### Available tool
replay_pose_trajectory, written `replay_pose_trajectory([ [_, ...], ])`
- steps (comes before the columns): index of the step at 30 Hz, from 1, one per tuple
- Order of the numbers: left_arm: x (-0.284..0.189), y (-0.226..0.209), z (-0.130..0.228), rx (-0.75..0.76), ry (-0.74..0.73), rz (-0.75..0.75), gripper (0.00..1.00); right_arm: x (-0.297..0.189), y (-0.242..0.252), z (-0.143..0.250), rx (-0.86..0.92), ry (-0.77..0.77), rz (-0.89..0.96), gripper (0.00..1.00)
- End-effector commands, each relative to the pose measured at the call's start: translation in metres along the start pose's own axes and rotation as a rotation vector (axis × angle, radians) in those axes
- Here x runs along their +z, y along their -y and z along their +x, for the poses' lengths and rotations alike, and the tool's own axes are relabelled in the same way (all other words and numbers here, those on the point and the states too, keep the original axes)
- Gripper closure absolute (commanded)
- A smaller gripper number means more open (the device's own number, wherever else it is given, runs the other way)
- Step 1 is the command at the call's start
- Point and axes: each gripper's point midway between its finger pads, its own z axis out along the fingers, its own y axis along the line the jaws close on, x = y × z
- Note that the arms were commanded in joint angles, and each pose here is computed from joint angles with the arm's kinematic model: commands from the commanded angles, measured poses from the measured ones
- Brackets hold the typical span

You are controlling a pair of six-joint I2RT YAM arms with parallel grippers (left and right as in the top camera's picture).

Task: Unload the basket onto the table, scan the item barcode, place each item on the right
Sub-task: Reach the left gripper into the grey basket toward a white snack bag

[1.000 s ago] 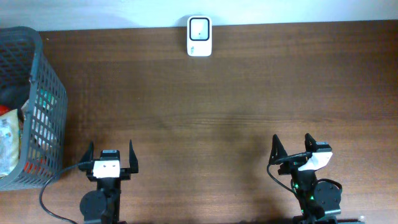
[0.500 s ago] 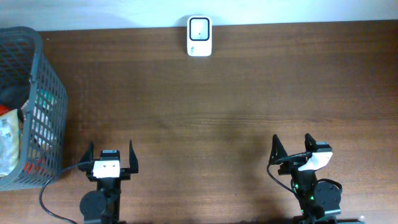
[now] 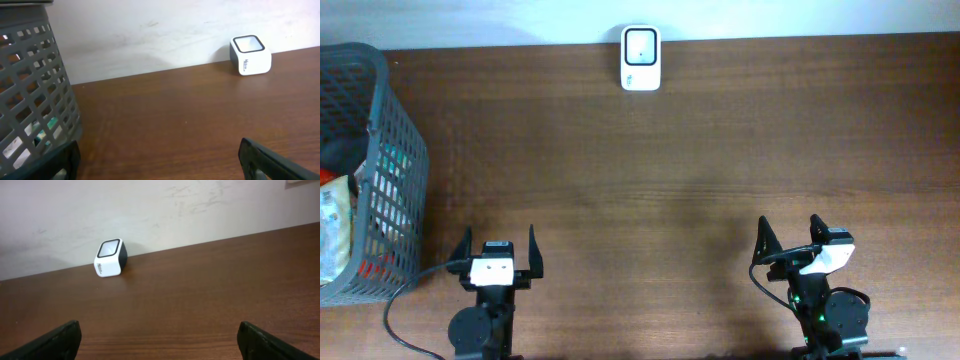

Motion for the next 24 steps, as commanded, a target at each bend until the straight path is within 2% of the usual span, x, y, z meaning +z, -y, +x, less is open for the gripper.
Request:
replay_pose_trajectory([
  [1,0.0,0.006,-0.003,0.003,0.018,0.031,0.01,0.0,0.002,0.002,0.001,-0.004,0.005,0.01],
  [6,-0.013,0.004,-0.065,-0.065,0.162,0.063,0.01,0.0,0.002,0.002,0.001,-0.003,0.005,0.01],
  [10,-0.026,-0.006,-0.124,-0.068,0.101,0.07,0.01,0.0,0.002,0.002,0.001,-0.004,0.005,0.01],
  [13,-0.015,-0.014,-0.171,-0.071,0.057,0.076,0.01,0.0,0.002,0.002,0.001,-0.004,0.005,0.01],
  [15,-0.003,-0.022,-0.215,-0.069,0.026,0.08,0.01,0.0,0.002,0.002,0.001,-0.004,0.005,0.01],
  [19,0.024,-0.032,-0.268,-0.046,-0.101,0.095,0.01,0.0,0.002,0.002,0.001,-0.003,0.005,0.01],
  [22,0.06,-0.034,-0.278,-0.027,-0.316,0.132,0.01,0.0,0.002,0.002,0.001,-0.003,0.005,0.01],
  [24,0.079,-0.034,-0.271,-0.033,-0.447,0.154,0.01,0.0,0.002,0.002,0.001,-0.004,0.005,0.01],
])
